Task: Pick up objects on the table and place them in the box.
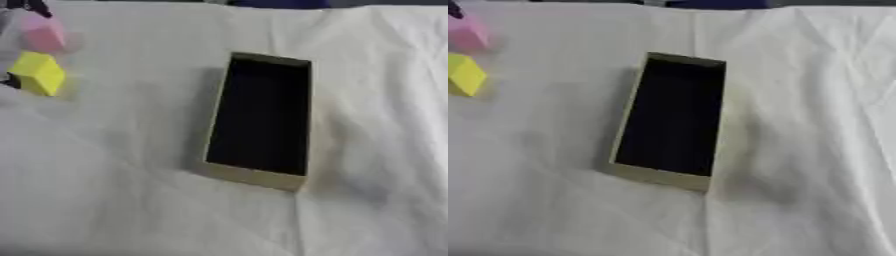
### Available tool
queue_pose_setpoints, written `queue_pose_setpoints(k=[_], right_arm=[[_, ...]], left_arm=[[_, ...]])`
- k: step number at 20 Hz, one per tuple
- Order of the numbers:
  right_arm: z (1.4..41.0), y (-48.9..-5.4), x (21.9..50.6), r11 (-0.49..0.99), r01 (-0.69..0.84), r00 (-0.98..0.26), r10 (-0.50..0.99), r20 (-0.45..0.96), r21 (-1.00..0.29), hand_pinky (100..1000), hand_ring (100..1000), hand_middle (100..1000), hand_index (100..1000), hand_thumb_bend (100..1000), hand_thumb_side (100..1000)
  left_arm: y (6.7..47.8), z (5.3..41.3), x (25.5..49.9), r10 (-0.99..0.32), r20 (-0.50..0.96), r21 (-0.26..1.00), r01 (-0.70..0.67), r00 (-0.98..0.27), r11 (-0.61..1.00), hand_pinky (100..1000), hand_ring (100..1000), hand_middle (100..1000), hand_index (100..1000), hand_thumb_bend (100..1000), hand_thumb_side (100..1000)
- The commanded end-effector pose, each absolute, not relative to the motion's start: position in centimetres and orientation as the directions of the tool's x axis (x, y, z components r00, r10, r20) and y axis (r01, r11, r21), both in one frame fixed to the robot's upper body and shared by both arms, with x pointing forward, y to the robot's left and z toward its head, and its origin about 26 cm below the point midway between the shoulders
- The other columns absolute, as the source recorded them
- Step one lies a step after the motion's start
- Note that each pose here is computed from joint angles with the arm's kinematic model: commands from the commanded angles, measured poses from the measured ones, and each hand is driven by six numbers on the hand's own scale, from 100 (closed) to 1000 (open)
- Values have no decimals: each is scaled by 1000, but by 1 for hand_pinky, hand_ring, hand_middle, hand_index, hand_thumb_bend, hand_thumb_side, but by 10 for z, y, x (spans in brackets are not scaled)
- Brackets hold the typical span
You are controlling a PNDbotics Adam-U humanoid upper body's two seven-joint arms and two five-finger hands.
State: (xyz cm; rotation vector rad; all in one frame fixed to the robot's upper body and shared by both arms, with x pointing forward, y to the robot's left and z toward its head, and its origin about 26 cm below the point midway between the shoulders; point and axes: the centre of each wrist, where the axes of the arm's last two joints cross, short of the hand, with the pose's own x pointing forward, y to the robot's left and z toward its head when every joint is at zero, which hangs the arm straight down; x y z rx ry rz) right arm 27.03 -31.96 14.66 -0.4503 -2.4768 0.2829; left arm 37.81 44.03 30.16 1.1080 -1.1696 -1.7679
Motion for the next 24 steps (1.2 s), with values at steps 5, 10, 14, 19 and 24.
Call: queue_pose_setpoints(k=[5, 10, 14, 19, 24], right_arm=[[154, -320, 269, 913, 251, -774, 389, 500, -322, 826, 804, 577, 831, 100, 798], [154, -319, 269, 914, 247, -773, 386, 503, -322, 826, 804, 576, 830, 100, 801], [153, -319, 269, 915, 244, -773, 384, 505, -322, 826, 804, 576, 830, 100, 802], [153, -318, 269, 915, 243, -773, 383, 506, -321, 826, 804, 576, 830, 100, 804], [153, -318, 269, 916, 241, -773, 381, 507, -320, 825, 803, 574, 830, 100, 806]], left_arm=[[455, 306, 385, -885, -336, 905, 150, -323, -398, 830, 872, 856, 895, 815, 100], [461, 295, 392, -898, -325, 904, 182, -298, -388, 814, 862, 841, 895, 792, 133], [464, 283, 400, -912, -298, 908, 213, -281, -362, 793, 841, 793, 894, 767, 134], [468, 273, 405, -924, -277, 909, 241, -263, -341, 782, 833, 785, 892, 764, 139], [471, 270, 406, -930, -272, 911, 246, -245, -331, 788, 839, 806, 893, 784, 137]])
